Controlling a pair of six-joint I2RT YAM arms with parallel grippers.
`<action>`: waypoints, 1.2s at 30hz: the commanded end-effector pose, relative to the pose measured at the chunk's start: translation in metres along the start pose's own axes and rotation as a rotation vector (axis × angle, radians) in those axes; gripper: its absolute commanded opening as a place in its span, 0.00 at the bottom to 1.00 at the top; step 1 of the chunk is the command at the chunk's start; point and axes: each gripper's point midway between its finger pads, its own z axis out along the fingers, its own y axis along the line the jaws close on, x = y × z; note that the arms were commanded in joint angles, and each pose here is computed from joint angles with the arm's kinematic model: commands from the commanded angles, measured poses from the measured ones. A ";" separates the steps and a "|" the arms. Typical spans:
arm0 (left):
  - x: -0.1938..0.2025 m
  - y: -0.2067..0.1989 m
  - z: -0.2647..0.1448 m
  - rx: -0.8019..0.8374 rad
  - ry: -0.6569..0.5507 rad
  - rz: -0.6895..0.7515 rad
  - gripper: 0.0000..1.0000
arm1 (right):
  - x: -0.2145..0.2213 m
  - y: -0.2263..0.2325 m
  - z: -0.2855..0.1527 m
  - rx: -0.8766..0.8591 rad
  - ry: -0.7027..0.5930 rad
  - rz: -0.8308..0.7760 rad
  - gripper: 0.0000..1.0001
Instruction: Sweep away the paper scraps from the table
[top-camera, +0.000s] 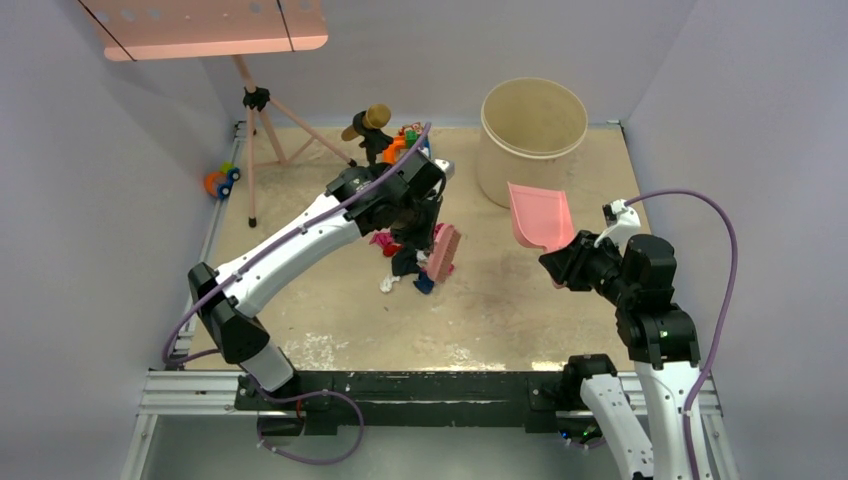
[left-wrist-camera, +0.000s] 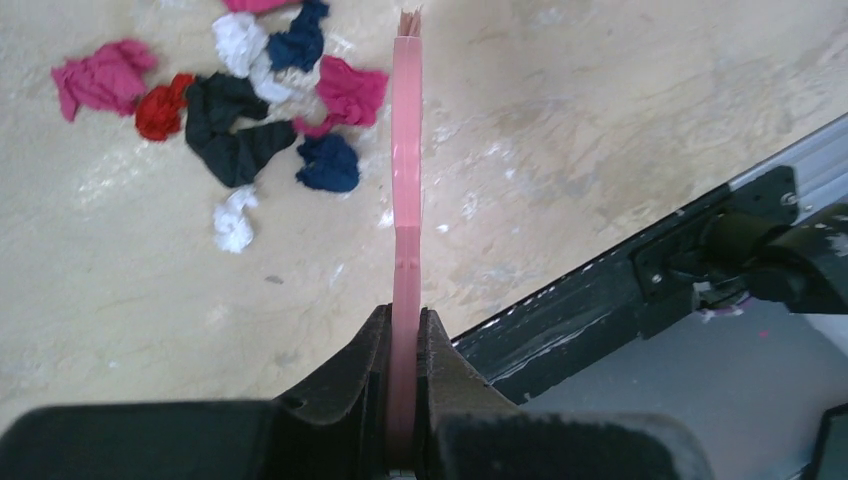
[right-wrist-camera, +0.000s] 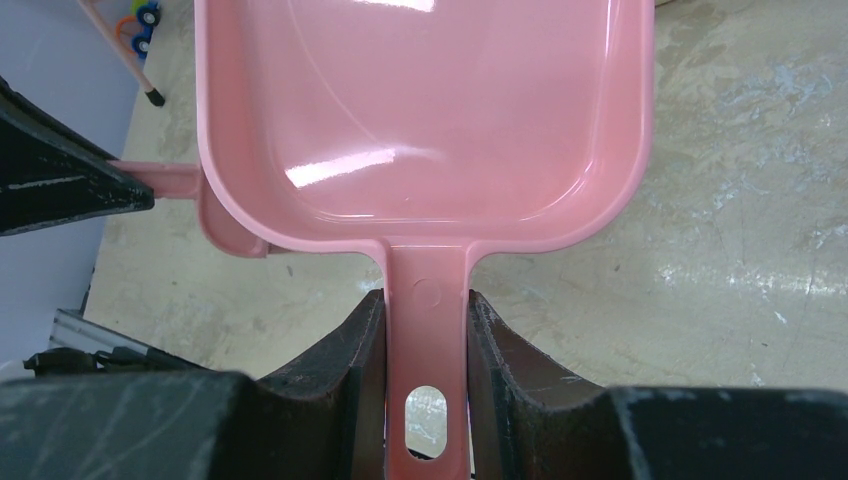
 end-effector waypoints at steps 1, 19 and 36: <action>-0.039 -0.021 0.011 0.124 -0.122 -0.064 0.00 | -0.007 0.002 0.002 -0.012 -0.027 -0.024 0.00; -0.072 0.006 0.103 0.161 -0.008 -0.539 0.00 | 0.000 0.000 0.008 -0.018 0.000 -0.009 0.00; -0.027 0.062 0.051 -0.098 -0.040 -0.506 0.00 | 0.029 -0.006 0.031 -0.055 0.099 0.040 0.00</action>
